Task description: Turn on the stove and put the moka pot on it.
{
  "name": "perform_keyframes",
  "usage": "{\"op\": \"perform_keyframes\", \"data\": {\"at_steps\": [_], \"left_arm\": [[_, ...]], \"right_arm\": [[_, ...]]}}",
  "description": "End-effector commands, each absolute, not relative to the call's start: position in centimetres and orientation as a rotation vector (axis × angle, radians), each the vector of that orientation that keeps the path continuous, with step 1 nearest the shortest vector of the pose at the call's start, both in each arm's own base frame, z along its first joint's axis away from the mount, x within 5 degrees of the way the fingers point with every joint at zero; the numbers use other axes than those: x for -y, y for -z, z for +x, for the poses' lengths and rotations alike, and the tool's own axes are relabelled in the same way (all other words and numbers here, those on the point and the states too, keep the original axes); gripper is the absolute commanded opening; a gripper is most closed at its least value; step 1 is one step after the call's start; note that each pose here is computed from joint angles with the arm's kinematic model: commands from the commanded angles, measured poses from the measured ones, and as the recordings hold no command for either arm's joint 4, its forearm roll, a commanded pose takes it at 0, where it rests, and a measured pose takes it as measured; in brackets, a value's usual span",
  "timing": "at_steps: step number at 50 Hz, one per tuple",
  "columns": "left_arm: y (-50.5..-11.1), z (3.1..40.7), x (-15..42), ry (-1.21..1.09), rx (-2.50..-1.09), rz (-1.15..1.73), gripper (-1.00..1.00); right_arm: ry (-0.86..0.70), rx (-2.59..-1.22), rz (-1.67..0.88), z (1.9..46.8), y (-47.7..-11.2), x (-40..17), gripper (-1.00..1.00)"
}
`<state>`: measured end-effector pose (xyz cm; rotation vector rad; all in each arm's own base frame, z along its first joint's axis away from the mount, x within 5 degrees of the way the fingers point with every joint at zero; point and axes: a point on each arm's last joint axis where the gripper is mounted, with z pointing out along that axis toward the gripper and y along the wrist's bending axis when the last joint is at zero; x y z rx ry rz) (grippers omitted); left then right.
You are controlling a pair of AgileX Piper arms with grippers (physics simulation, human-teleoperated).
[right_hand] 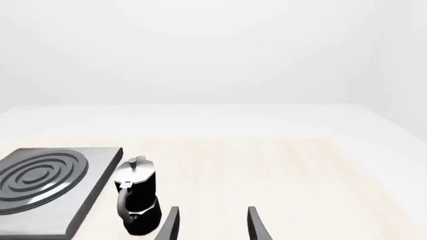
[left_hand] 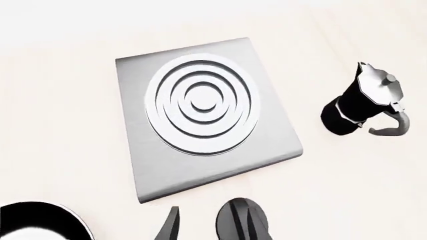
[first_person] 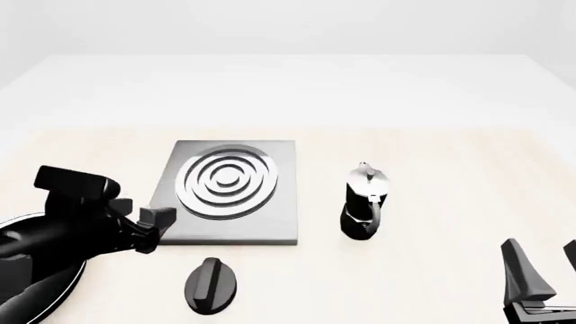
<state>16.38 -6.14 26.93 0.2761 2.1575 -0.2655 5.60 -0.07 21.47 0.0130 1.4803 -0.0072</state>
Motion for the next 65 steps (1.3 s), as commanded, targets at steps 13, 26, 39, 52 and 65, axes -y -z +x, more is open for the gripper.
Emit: {"op": "perform_keyframes", "data": {"at_steps": [13,26,39,52,65], "left_arm": [[-23.0,18.7,9.5,0.344,-2.329,0.296,1.0],[-20.9,19.2,10.0,0.343,-2.361,0.303,1.0],[-19.4,19.6,10.8,0.355,-2.395,0.303,1.0],[-16.5,20.0,12.0,0.37,-2.449,0.306,1.0],[-15.3,20.1,12.5,0.373,-2.475,0.304,1.0]], "right_arm": [[-0.005,-1.478,0.025,5.6,-21.5,0.1,1.0],[-0.013,-1.483,0.03,5.6,-21.4,0.1,1.0],[-0.022,-1.487,0.036,5.7,-21.3,0.1,1.0],[-0.025,-1.48,0.045,5.6,-21.4,0.1,1.0],[-0.032,-1.48,0.05,5.6,-21.4,0.1,1.0]]}}
